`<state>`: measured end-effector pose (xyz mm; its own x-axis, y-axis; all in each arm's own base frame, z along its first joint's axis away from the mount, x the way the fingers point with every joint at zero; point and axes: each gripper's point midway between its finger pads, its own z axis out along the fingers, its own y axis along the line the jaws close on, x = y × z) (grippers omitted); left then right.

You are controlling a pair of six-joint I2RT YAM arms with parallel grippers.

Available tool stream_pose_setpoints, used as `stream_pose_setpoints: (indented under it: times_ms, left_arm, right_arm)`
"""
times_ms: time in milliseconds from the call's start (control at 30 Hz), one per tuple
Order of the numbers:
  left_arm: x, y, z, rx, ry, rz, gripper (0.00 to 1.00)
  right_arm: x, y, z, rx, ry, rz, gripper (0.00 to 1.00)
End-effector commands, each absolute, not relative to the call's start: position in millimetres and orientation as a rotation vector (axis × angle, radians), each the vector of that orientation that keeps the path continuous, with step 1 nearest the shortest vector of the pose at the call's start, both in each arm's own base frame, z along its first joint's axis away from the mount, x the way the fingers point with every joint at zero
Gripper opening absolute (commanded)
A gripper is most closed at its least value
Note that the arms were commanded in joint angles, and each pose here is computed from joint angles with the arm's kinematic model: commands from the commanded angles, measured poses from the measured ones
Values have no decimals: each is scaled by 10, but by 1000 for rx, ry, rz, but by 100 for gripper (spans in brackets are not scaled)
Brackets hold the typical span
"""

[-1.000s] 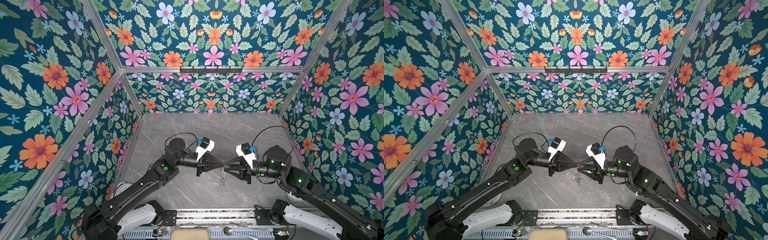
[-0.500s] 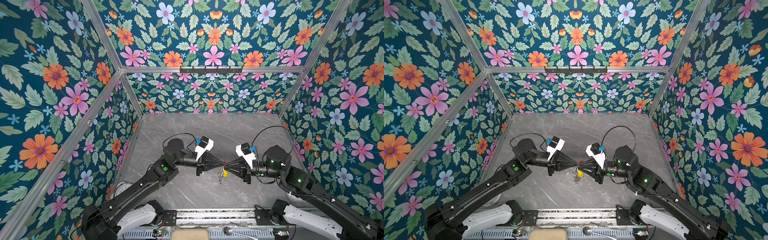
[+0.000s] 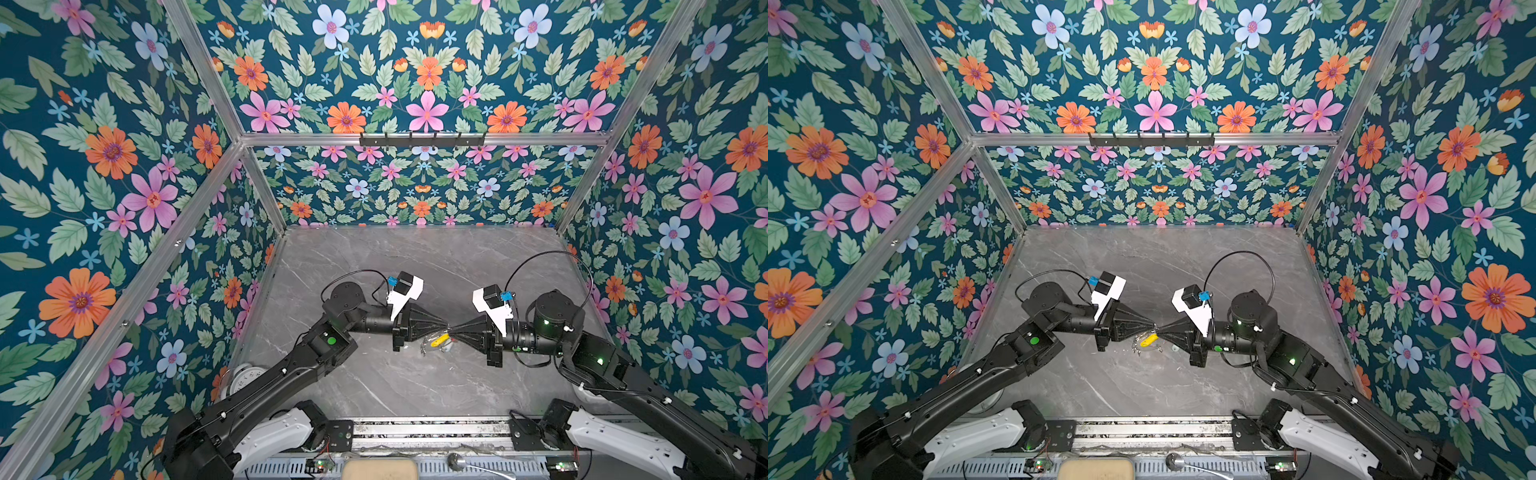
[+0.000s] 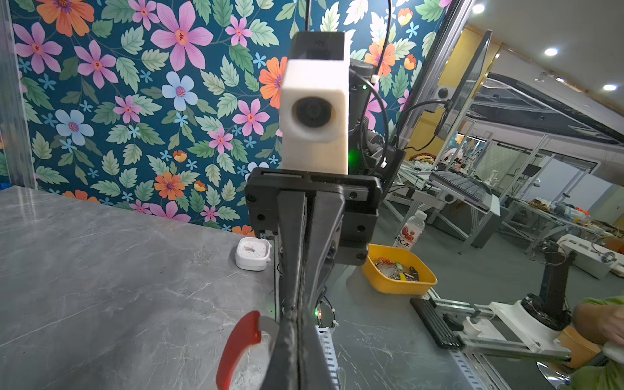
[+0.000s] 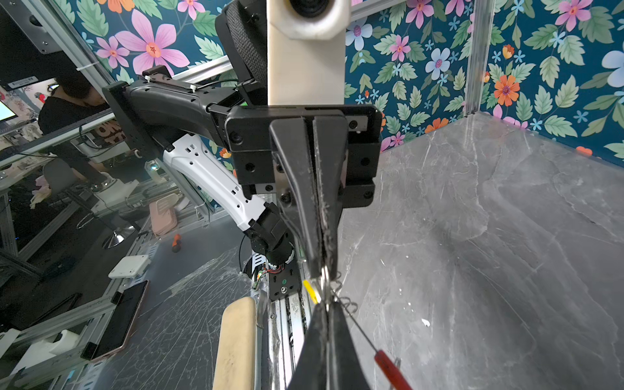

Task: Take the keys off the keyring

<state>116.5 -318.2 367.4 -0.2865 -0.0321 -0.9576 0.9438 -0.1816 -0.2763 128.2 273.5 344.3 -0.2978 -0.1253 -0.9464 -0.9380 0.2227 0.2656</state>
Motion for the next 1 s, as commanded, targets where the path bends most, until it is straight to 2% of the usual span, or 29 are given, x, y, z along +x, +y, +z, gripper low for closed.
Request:
stream_pose_setpoints:
  times_ms: [0, 600, 967]
  left_arm:
    - [1132, -3152, 3876, 1135, 1176, -1586, 0]
    - [1098, -3136, 3954, 1092, 1088, -1666, 0]
    - [1214, -3127, 3832, 1045, 1165, -1574, 0]
  right_arm:
    - [1261, 2748, 3474, -1028, 1608, 1189, 0]
    - [1234, 2857, 3440, -1052, 1590, 1266, 0]
    - [1237, 2787, 3394, -1018, 1602, 1243, 0]
